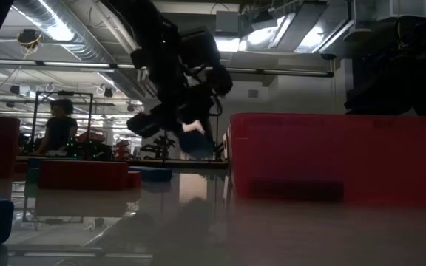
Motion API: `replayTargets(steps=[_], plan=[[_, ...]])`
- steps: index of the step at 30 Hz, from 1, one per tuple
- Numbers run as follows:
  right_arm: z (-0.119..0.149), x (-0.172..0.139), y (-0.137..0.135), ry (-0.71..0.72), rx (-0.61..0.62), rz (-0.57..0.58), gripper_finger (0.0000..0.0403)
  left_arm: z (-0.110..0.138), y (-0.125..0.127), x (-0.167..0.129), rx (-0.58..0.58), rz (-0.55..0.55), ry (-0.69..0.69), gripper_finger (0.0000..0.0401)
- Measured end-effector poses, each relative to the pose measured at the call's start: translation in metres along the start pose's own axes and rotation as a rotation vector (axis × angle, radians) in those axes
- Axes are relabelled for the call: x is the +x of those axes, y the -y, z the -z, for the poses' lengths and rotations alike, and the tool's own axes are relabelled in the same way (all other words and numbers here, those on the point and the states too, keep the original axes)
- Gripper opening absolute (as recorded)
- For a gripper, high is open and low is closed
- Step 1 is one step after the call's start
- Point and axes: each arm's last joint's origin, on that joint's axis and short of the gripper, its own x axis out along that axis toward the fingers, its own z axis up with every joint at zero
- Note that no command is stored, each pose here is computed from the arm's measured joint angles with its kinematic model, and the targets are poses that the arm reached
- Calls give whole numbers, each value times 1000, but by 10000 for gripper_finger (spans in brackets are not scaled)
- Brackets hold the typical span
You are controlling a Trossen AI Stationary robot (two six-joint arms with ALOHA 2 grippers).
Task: Sort blocks
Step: Put the blue block into the red bin
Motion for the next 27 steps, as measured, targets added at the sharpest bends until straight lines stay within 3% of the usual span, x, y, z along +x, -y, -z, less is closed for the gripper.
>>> replayTargets(steps=[6,12,20,27], plan=[[0,0,0,1,0,0,264,4,21,-4,73,244,-157,121],[0,0,0,1,0,0,264,20,54,-7,188,498,-153,123],[0,0,0,1,0,0,264,55,65,7,579,454,141,125],[0,0,0,0,0,0,264,73,67,14,644,407,229,182]])
